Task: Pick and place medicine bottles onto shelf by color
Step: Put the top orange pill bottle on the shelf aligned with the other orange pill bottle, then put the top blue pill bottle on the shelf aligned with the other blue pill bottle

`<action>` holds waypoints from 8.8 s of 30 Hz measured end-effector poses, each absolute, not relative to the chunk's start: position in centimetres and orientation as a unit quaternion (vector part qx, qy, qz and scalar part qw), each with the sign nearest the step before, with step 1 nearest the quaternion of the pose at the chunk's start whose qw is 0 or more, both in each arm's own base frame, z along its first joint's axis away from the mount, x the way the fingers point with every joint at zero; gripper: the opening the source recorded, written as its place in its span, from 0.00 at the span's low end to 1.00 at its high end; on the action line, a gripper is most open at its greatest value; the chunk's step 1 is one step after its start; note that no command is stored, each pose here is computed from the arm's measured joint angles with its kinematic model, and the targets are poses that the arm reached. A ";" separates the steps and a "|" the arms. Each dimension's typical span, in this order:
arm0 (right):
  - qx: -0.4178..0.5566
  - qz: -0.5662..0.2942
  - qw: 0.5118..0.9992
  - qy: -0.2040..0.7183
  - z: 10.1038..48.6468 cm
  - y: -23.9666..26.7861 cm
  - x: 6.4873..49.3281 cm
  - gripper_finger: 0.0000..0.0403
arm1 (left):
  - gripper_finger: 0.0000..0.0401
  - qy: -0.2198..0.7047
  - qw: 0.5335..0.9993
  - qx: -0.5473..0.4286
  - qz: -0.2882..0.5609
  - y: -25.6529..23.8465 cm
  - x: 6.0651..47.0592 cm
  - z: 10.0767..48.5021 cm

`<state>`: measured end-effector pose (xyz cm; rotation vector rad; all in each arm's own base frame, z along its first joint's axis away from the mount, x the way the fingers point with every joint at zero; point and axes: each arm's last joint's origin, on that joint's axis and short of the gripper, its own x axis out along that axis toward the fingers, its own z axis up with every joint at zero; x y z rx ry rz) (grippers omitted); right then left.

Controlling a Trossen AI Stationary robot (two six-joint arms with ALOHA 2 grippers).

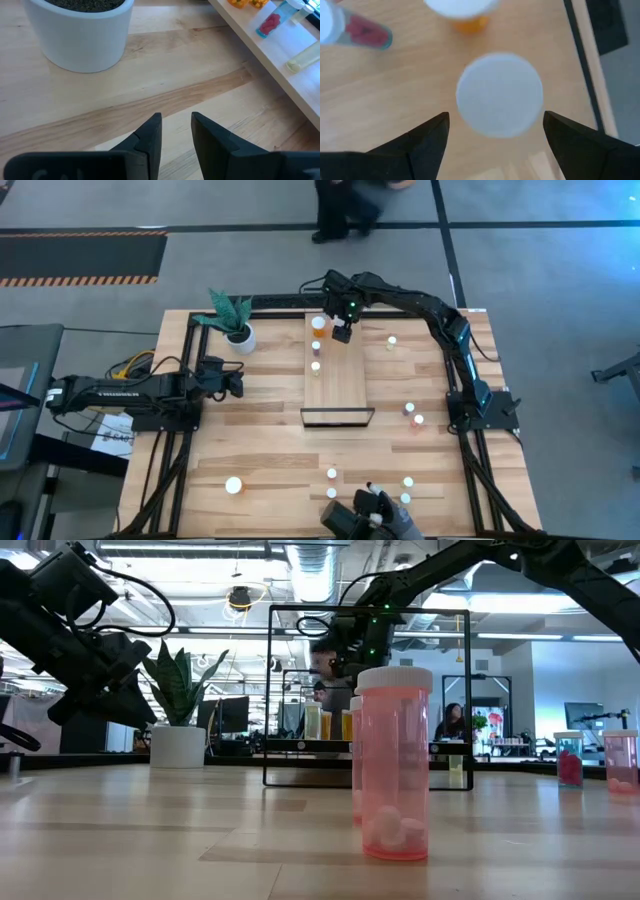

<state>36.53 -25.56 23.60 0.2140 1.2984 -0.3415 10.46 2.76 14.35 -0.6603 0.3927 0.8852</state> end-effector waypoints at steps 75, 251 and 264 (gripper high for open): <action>0.450 -0.375 0.555 0.591 20.2 -18.7 22.6 0.79 | 0.23 0.192 0.832 -0.310 0.418 2.7 10.4 14.3; 0.090 -0.148 0.748 0.640 23.7 -15.9 40.5 0.30 | 0.23 0.199 0.833 -0.315 0.409 2.7 10.4 14.2; 0.031 -0.104 0.764 0.636 23.7 -15.7 40.9 0.30 | 0.23 0.199 0.833 -0.315 0.410 2.7 10.4 14.2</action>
